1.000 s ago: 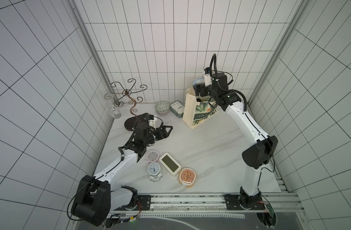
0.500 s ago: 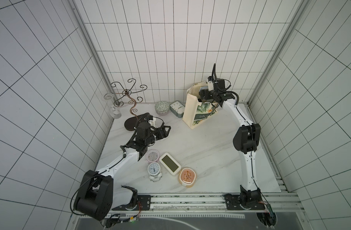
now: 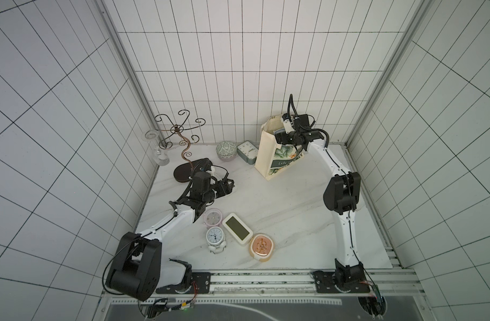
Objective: Put the alarm clock into the canvas bag
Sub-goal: Place the alarm at the canvas bag.
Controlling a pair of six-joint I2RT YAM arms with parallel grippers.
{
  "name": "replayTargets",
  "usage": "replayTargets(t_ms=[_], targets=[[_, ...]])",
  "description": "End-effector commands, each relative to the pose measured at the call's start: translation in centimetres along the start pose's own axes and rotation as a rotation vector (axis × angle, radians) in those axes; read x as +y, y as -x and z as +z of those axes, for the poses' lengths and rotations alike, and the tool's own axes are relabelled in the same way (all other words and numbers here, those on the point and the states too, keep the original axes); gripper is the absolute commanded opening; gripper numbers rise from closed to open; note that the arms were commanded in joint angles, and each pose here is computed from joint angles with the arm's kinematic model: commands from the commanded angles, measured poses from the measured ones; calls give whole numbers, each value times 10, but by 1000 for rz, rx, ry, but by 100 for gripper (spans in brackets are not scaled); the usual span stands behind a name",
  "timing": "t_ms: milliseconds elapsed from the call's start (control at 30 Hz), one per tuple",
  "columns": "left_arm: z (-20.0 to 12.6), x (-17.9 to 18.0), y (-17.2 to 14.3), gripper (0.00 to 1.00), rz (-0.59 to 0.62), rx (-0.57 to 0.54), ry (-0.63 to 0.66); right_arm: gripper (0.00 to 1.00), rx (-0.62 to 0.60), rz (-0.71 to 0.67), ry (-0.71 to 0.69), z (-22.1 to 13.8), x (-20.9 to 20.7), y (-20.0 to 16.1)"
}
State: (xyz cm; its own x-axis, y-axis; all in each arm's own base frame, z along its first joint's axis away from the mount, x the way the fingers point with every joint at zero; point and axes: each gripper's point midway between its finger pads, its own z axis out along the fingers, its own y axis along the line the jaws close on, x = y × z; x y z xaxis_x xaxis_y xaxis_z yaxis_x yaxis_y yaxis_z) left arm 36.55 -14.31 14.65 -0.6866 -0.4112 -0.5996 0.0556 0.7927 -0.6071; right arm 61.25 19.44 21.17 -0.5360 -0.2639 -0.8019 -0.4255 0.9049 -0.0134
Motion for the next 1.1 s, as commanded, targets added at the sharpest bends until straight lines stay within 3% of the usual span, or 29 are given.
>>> replayTargets(t_ms=[0,233,400,600,833,1067], targets=[[-2,10,5,81,-23,-16,27,96,58,-46,34,3,13,-12],[-8,19,3,83,-36,-25,31,100,-72,-74,32,-37,23,41],[-16,19,10,84,-29,-59,17,100,-190,-60,40,-87,28,84],[-26,11,14,85,-12,-100,-33,100,-297,-62,34,-153,45,110],[-22,27,5,85,-39,-88,14,98,-347,-106,117,-196,96,88],[-12,36,0,79,-80,-56,10,81,-251,-54,385,-172,163,6]])
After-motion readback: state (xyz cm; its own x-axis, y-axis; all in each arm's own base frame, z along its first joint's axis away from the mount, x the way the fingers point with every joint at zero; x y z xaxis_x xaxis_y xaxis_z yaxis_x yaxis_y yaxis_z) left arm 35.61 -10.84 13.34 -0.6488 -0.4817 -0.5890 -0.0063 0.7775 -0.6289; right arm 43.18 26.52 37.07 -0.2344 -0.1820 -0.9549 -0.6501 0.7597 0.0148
